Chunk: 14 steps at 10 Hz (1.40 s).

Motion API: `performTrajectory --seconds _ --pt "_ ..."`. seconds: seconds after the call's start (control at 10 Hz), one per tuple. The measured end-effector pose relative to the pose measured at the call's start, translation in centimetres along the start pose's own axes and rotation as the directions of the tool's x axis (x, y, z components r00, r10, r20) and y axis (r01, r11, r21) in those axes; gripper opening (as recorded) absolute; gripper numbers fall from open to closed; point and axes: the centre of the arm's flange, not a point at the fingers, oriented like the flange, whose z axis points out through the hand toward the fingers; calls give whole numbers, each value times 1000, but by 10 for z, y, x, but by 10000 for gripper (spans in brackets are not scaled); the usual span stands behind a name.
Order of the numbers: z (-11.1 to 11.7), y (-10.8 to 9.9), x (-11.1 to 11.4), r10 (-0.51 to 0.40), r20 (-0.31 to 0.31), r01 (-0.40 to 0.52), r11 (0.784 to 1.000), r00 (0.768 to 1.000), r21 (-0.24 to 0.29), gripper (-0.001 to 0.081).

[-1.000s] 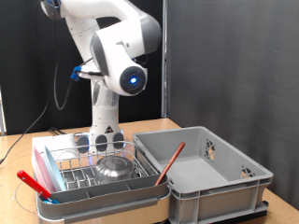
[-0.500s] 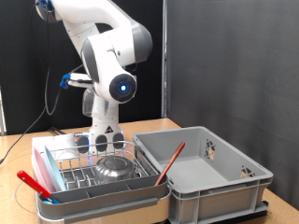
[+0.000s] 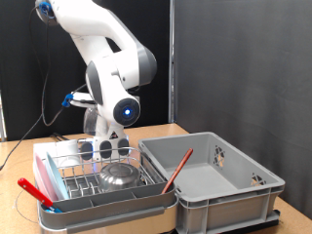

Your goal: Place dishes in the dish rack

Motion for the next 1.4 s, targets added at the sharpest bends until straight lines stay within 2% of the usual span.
performTrajectory --seconds 0.2,0.6,0.9,1.4 --pt "3 11 -6 -2 -1 2 1000 1000 -6 113" --pt "7 23 1 -11 21 11 1000 1000 23 113" --pt "8 34 3 -19 39 19 1000 999 10 113" --pt "9 45 -8 -12 15 12 1000 1000 10 113"
